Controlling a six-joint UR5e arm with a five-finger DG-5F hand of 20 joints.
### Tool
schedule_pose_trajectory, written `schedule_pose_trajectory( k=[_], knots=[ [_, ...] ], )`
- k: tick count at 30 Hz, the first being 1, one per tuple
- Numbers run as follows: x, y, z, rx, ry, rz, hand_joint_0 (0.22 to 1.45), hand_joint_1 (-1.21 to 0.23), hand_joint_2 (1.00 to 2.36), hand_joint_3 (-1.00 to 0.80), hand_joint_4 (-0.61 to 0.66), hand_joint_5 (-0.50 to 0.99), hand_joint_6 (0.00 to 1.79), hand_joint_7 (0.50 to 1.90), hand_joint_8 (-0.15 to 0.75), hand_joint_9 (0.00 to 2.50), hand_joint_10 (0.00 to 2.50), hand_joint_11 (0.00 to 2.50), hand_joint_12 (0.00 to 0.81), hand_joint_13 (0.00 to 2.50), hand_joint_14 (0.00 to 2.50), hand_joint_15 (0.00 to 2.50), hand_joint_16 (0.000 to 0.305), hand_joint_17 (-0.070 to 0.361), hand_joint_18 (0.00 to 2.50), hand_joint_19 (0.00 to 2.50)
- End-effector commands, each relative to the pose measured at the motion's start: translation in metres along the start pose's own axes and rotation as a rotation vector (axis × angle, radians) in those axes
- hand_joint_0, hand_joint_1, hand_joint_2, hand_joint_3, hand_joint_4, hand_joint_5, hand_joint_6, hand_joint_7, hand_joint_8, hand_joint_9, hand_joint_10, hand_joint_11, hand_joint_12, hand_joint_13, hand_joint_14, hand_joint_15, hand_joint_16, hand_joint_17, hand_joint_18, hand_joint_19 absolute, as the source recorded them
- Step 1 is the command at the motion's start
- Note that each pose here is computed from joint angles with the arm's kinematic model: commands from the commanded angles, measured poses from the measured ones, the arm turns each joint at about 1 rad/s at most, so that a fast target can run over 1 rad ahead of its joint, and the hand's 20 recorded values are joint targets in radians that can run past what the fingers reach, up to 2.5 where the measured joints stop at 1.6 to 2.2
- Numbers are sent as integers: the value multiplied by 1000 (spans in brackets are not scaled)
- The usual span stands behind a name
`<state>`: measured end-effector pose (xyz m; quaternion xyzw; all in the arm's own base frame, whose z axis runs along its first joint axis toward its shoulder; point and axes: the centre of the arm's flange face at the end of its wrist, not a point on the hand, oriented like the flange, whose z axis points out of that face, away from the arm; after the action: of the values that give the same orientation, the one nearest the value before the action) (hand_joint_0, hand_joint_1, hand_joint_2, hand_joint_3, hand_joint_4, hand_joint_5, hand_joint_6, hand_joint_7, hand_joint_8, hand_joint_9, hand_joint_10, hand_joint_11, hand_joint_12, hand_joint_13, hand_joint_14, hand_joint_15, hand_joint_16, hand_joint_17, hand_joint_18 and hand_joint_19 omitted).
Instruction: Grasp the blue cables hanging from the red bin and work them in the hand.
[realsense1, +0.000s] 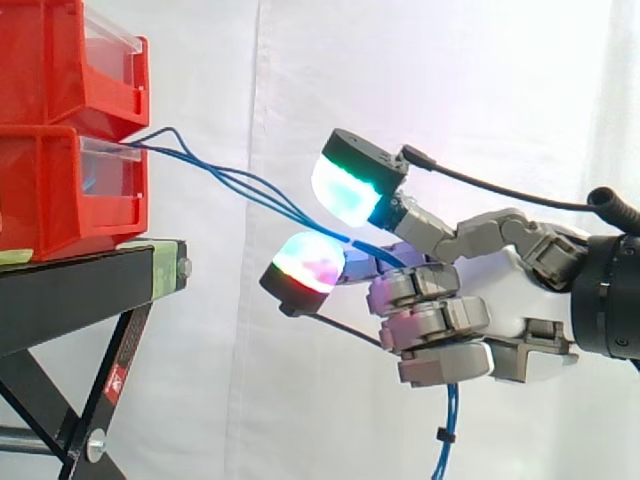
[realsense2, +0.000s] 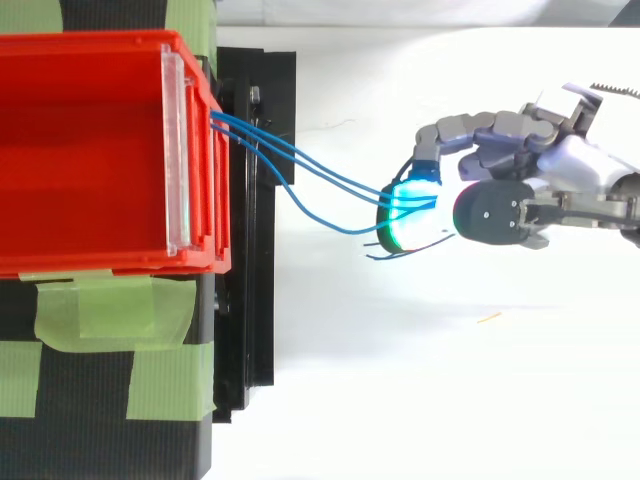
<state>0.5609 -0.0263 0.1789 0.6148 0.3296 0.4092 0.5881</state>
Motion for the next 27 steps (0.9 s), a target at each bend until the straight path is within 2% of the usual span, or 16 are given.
schedule_pose_trajectory(
  k=[1, 3, 5, 7, 8, 15, 19, 20, 27],
  knots=[
    [2, 3, 3, -31, -12, -1, 806, -570, 1000, -1000, 263, 281, 510, 1222, 403, 839, 2500, 2500, 430, 1085, 2500, 1427, 57, 129, 1604, 1576],
    [4, 3, 3, -35, -9, 1, 807, -571, 1000, -1000, 263, 282, 508, 1221, 404, 839, 2500, 2500, 434, 1086, 2500, 1424, 57, 129, 1604, 1576],
    [4, -6, 3, -29, -11, -6, 806, -571, 1000, -1000, 267, 281, 509, 1229, 405, 839, 2500, 2500, 430, 1085, 2500, 1427, 57, 129, 1605, 1579],
    [3, -7, 3, -28, -12, 1, 807, -571, 1000, -1000, 263, 280, 509, 1229, 405, 838, 2500, 2500, 430, 1085, 2500, 1426, 57, 128, 1605, 1575],
    [1, -7, 4, -25, -14, 13, 809, -571, 1000, -1000, 257, 281, 508, 1223, 405, 837, 2500, 2500, 431, 1085, 2500, 1427, 57, 129, 1605, 1579],
    [-1, -6, 3, -7, -12, 20, 813, -570, 1000, -1000, 262, 281, 510, 1220, 410, 840, 2500, 2500, 431, 1085, 2500, 1429, 57, 129, 1606, 1574],
    [-1, -1, 8, -11, -20, 29, 813, -571, 1000, -1000, 262, 281, 510, 1227, 410, 841, 2500, 2500, 431, 1086, 2500, 1430, 57, 128, 1605, 1579],
    [0, 4, 14, -16, -25, 38, 814, -571, 1000, -1000, 263, 280, 510, 1227, 410, 841, 2500, 2500, 430, 1085, 2500, 1430, 58, 130, 1604, 1576],
    [-1, 13, 22, 2, -39, 21, 815, -573, 1000, -1000, 263, 277, 515, 1223, 408, 836, 2500, 2500, 430, 1083, 2500, 1425, 57, 128, 1602, 1575]
  ],
)
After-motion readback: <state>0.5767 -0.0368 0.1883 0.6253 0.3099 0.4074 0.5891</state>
